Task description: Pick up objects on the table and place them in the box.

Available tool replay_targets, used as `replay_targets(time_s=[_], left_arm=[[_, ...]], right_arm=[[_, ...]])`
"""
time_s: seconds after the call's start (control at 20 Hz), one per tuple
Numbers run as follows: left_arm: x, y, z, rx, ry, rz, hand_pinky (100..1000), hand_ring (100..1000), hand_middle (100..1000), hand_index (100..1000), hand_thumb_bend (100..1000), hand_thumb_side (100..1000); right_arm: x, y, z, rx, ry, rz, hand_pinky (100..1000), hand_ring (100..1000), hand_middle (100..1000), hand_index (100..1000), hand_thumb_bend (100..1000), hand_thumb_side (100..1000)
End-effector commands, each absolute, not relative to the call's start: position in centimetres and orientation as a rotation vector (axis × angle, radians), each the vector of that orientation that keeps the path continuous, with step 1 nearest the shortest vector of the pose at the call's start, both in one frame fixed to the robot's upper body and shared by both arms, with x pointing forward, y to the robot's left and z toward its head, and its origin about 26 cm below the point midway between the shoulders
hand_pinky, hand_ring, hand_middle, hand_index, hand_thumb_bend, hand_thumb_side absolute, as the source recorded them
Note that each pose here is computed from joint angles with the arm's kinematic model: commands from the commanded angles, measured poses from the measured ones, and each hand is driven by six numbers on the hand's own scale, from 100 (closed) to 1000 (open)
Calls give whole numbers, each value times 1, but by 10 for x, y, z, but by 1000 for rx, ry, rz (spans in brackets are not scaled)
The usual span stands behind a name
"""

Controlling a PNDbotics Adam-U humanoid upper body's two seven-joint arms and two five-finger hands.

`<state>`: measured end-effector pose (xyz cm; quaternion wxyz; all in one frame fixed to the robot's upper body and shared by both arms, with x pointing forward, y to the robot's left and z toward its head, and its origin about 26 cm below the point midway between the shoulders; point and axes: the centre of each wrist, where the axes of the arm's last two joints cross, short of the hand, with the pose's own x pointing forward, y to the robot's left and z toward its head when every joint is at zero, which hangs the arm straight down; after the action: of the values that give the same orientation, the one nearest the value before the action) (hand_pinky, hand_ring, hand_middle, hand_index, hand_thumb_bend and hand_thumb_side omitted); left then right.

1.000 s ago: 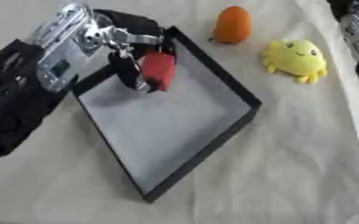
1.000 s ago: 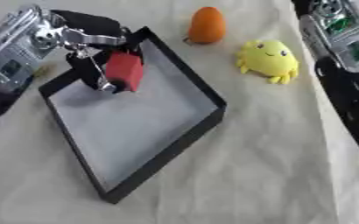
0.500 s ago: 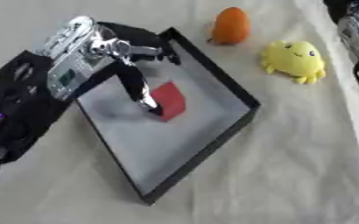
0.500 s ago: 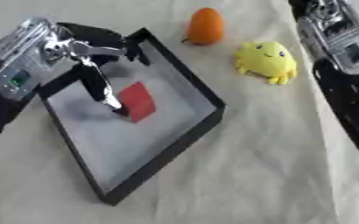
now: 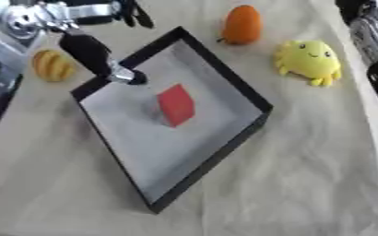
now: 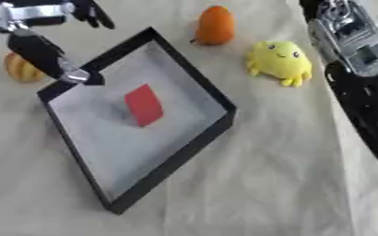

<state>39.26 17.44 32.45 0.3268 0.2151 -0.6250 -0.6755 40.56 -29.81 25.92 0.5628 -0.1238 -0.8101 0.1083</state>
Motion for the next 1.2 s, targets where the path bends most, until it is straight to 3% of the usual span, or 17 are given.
replay_targets(time_s=[0.05,0.45,0.7,1.2], left_arm=[[385,206,350,653,-1679,-1628,890,842,825,890,553,437],[409,264,339,791,-1525,-1400,895,849,829,892,563,413],[430,288,316,775,-1390,-1368,902,860,831,887,612,329],[460,304,280,752,-1230,-1371,901,861,830,890,641,303]], right_arm=[[400,-307,275,-329,-1942,245,863,801,828,917,238,594],[399,-308,277,-331,-1947,245,863,801,827,917,238,593],[398,-307,279,-332,-1953,254,863,801,827,917,234,597],[400,-302,282,-324,-1962,263,864,802,827,917,232,601]])
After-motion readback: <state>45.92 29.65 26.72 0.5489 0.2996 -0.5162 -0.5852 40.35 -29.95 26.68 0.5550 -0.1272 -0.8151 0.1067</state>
